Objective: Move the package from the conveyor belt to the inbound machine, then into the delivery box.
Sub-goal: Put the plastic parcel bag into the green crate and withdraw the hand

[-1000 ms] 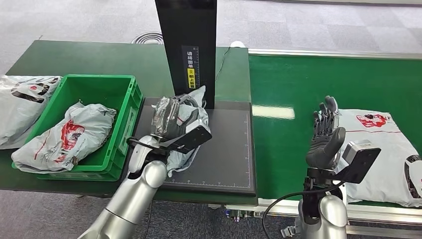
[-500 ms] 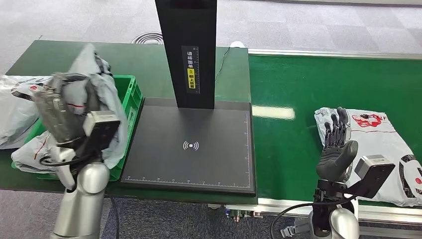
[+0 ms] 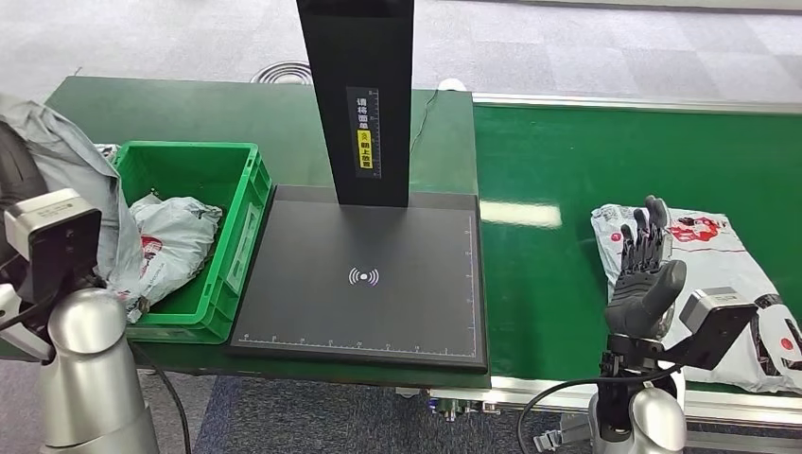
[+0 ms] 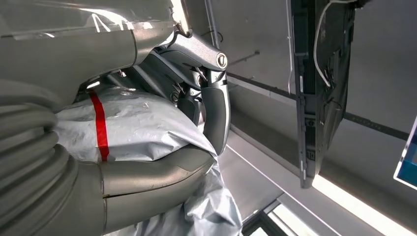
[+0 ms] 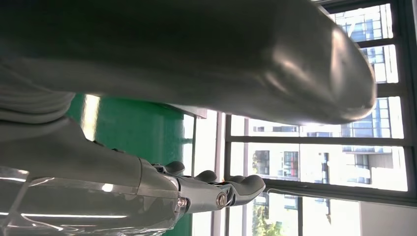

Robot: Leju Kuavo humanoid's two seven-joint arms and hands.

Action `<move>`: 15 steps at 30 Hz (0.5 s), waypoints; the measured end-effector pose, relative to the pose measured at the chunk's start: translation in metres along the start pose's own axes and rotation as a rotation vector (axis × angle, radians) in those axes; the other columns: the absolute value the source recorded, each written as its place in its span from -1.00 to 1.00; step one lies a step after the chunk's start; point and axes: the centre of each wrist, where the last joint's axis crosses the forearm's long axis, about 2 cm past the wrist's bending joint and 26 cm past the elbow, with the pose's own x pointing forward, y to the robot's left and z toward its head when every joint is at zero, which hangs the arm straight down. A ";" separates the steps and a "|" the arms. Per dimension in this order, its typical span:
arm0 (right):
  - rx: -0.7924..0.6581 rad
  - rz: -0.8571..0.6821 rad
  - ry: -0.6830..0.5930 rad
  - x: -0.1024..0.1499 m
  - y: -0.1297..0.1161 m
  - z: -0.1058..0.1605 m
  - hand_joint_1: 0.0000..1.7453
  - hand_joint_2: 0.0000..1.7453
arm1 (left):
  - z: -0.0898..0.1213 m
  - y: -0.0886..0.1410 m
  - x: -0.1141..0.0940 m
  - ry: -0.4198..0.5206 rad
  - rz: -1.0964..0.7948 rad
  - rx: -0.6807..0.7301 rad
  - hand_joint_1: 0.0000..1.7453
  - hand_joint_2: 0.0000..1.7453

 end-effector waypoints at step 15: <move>0.086 -0.006 0.017 -0.002 0.005 -0.009 -1.00 -1.00 | -0.004 -0.084 -0.085 0.083 -0.242 -0.641 1.00 1.00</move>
